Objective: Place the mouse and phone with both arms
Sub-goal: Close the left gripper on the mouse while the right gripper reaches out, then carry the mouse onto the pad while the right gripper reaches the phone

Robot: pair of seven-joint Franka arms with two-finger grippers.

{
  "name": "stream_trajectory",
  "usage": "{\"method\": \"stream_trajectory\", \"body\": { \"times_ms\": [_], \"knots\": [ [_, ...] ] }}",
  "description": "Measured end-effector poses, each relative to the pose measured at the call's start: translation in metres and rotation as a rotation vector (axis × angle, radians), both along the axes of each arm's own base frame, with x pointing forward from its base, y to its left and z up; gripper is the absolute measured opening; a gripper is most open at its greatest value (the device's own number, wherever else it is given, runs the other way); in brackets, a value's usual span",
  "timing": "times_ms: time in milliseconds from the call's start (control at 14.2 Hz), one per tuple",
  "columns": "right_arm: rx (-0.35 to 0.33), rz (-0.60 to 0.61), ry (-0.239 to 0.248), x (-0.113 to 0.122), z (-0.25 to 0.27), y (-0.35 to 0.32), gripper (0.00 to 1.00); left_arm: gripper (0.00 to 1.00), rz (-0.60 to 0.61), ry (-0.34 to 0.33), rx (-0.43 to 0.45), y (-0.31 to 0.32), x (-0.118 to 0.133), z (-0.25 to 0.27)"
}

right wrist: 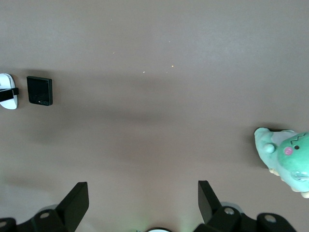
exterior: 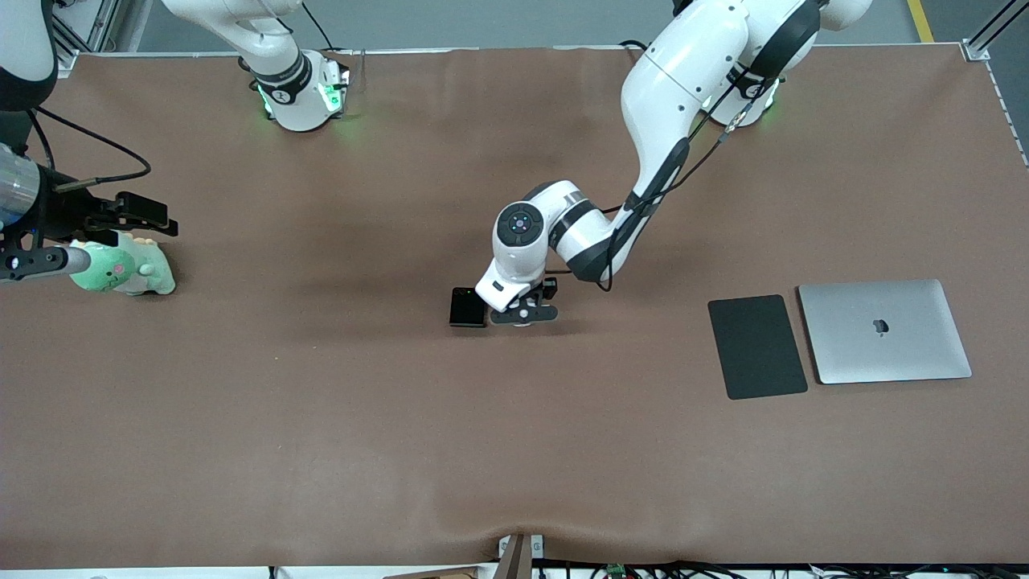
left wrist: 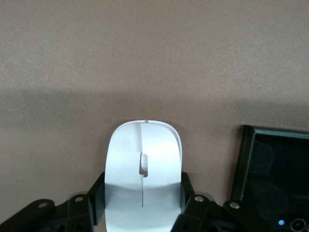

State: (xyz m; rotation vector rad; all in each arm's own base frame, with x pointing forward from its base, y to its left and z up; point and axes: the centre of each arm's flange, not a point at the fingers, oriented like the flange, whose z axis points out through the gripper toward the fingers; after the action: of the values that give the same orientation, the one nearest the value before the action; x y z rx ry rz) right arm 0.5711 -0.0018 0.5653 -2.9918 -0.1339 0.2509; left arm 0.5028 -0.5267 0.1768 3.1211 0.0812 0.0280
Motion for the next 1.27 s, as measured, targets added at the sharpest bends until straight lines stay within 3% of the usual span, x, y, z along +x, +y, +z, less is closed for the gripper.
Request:
{"method": "stream_trajectory", "body": {
  "times_ms": [211, 634, 987, 1269],
  "knots": [
    [-0.009, -0.021, 0.020, 0.004, -0.009, 0.025, 1.00, 0.61, -0.003, -0.037, 0.005, 0.005, 0.012, 0.010],
    [-0.010, -0.070, 0.035, 0.018, -0.038, 0.079, 1.00, 0.61, 0.067, -0.081, 0.019, 0.062, 0.073, 0.085],
    [-0.035, -0.105, 0.025, 0.025, -0.066, 0.150, 1.00, 0.61, 0.100, -0.090, 0.063, 0.149, 0.120, 0.173],
    [-0.039, -0.129, 0.006, 0.024, -0.092, 0.217, 1.00, 0.61, 0.062, -0.084, 0.093, 0.237, 0.150, 0.200]
  ]
}}
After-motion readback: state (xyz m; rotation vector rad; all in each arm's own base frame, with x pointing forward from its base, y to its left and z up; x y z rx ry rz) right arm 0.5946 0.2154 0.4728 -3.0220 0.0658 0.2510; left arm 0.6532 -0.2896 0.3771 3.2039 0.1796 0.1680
